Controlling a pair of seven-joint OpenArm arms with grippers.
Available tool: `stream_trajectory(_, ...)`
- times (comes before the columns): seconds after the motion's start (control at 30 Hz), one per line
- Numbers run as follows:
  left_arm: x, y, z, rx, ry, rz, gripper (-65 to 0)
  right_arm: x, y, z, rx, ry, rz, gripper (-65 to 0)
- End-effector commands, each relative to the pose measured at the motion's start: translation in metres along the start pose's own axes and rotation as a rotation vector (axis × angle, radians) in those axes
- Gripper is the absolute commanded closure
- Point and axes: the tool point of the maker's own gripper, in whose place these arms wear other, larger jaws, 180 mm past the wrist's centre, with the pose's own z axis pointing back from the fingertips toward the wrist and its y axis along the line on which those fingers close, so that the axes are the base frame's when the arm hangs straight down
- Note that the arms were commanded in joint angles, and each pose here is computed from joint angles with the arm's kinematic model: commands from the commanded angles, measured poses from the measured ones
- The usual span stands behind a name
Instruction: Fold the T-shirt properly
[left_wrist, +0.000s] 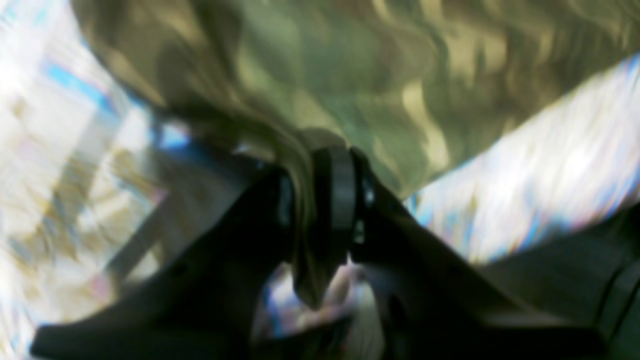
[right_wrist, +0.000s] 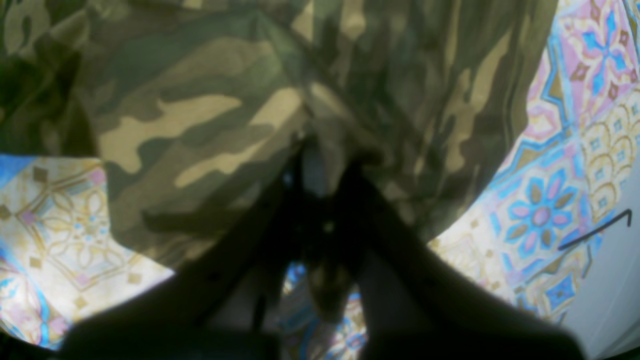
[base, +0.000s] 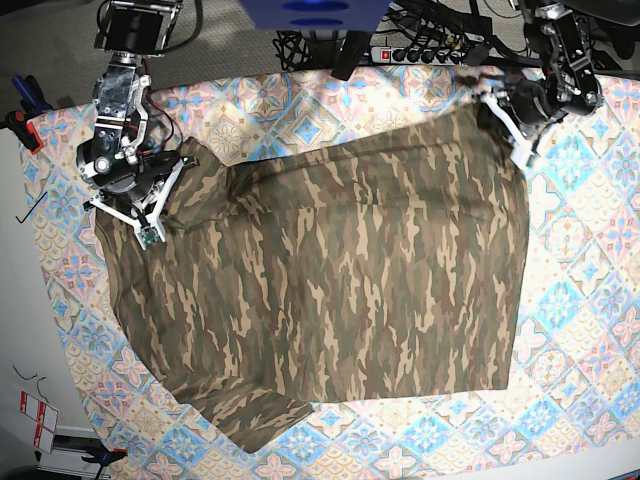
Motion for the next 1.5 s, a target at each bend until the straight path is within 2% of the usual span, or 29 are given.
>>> stream_trajectory(0.0, -0.001, 0.002, 0.013, 0.022, -0.014, -0.01, -6.6, 0.013, -0.01, 0.006, -0.026, -0.044, 0.002, -0.2)
stream_trajectory(0.13, 0.018, 0.021, 0.057, 0.158, -0.036, -0.06, -6.3, 0.013, -0.01, 0.006, -0.027, -0.043, 0.001, -0.2)
stream_trajectory(0.27, 0.032, 0.038, 0.074, 0.224, -0.073, -0.041, -6.3, 0.013, -0.01, 0.006, -0.026, -0.045, 0.0, -0.2)
stream_trajectory(0.4, 0.04, 0.048, 0.077, 0.239, -0.099, -0.016, -6.3, 0.013, -0.01, 0.006, -0.026, -0.044, 0.0, -0.2)
stream_trajectory(0.9, 0.045, 0.047, 0.083, 0.252, -0.118, -0.031, -6.3, 0.013, -0.01, 0.006, -0.027, -0.048, -0.001, -0.2)
stream_trajectory(1.1, 0.052, 0.054, 0.104, 0.311, -0.167, -0.027, -6.3, 0.013, -0.01, 0.006, -0.027, -0.048, -0.001, -0.2)
stream_trajectory(1.33, 0.088, 0.063, 0.117, 0.342, -0.271, -0.024, -6.3, 0.014, -0.01, 0.006, -0.027, -0.05, -0.001, -0.2)
stream_trajectory(1.47, 0.093, 0.063, 0.123, 0.363, -0.281, -0.04, -6.3, 0.014, -0.01, 0.006, -0.027, -0.05, -0.001, -0.2)
